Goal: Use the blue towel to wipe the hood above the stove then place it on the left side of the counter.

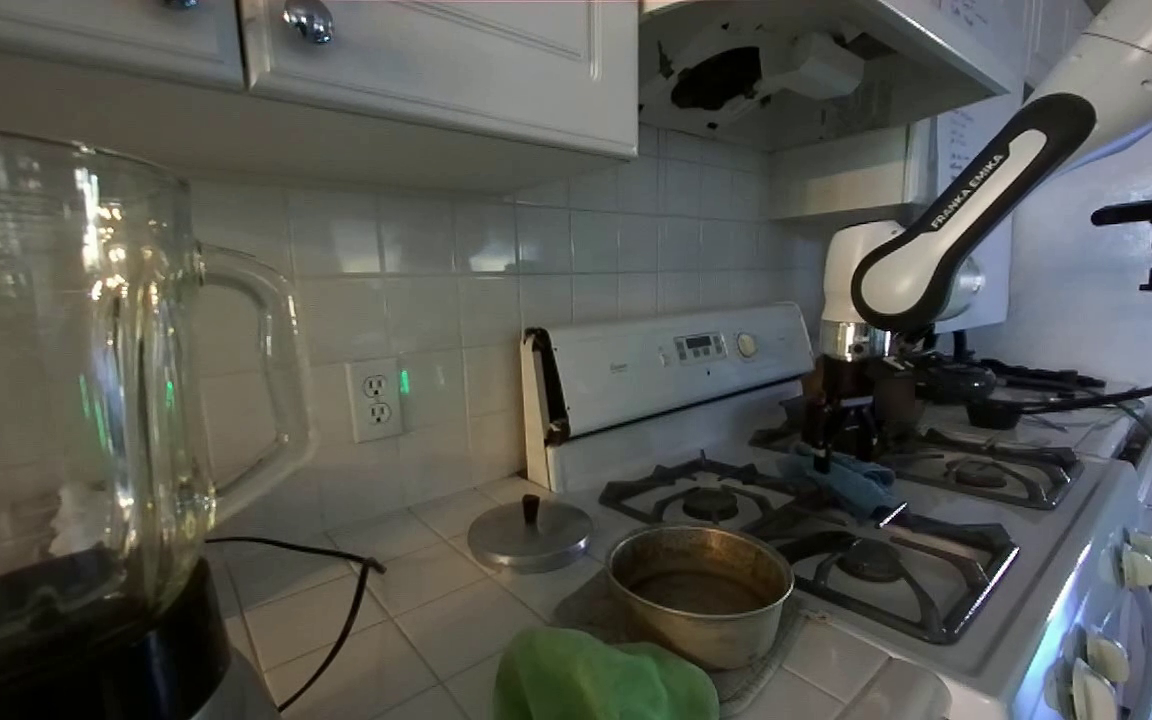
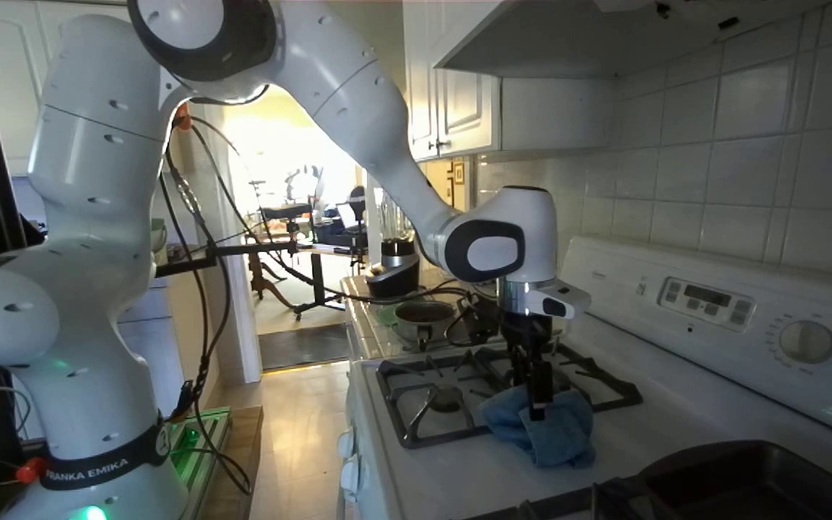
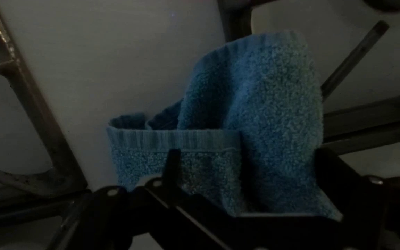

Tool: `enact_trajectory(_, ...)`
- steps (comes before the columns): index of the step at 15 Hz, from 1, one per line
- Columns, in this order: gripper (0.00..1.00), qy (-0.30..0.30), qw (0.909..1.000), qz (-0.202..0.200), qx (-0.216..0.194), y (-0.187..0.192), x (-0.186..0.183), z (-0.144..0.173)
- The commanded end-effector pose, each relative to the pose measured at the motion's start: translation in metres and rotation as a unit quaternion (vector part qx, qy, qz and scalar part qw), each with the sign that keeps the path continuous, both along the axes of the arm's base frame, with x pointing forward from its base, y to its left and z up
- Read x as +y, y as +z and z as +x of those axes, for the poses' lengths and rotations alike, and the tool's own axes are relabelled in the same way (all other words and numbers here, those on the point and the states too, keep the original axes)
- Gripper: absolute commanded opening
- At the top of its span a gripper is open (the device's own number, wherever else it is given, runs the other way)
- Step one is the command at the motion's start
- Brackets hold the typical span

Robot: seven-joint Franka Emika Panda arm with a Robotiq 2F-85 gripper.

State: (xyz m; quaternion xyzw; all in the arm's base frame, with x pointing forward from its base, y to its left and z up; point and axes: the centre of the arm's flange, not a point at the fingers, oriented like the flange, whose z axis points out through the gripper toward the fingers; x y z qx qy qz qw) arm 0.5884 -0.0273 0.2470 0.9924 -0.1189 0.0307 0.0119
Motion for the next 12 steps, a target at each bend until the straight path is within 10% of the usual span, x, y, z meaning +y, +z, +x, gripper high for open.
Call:
enact_trajectory(1, 0.72, -0.006, 0.9999, 0.006, -0.005, -0.016, -0.002, 0.013)
enact_trajectory(12, 0.02, 0.021, 0.9992, -0.015, -0.031, 0.010, 0.022, 0.018)
